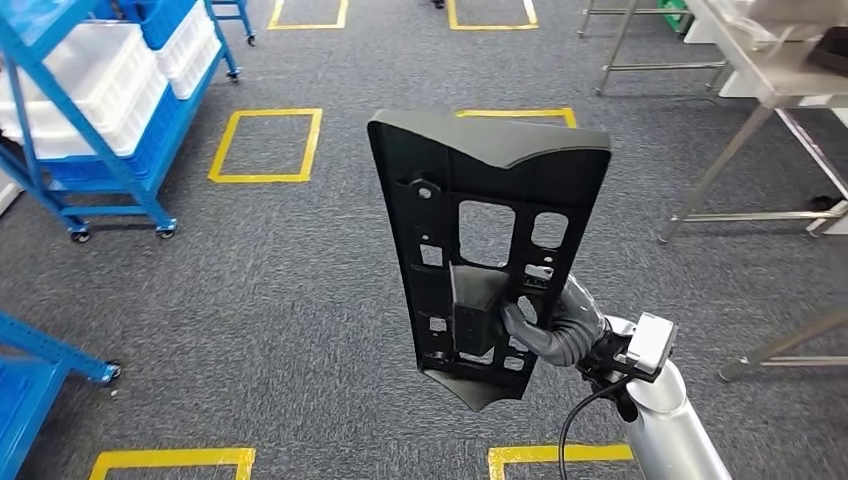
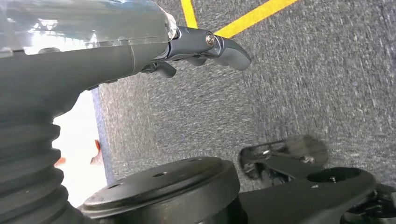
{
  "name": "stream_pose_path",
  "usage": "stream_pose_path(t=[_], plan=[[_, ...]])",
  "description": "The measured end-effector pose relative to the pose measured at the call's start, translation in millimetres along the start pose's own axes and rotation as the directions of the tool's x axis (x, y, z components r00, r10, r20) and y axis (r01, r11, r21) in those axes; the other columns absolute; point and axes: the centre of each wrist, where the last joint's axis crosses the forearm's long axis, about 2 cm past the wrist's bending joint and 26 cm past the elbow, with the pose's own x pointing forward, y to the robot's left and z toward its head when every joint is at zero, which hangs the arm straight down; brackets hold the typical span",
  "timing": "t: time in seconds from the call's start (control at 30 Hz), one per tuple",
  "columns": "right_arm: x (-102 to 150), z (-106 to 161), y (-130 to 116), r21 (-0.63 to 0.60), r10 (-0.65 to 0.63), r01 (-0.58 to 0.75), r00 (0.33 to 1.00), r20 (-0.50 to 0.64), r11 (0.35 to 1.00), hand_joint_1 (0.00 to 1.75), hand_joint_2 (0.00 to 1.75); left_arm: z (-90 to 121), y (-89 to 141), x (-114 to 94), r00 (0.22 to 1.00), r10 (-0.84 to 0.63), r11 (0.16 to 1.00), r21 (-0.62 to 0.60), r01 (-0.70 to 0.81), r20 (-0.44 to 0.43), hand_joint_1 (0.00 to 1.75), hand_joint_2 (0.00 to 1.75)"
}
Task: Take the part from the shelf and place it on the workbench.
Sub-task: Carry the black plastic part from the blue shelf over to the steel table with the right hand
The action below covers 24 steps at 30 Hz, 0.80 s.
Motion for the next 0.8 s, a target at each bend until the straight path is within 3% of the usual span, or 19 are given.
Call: stream_pose_path(t=[0.53,0.8], plan=[[12,9,9,-0.036,0.018,-0.019,1.000,-0.024,0.999,1.75,1.75,2,-5,-5,0.999,-0.040,0.999,-0.019,0.040,0.018,0.00,1.75],[12,10,8,-0.034,-0.001,0.002,1.000,0.028,0.999,1.75,1.75,-2,10,-8,0.999,-0.033,0.999,0.034,0.033,0.004,0.00,1.75]])
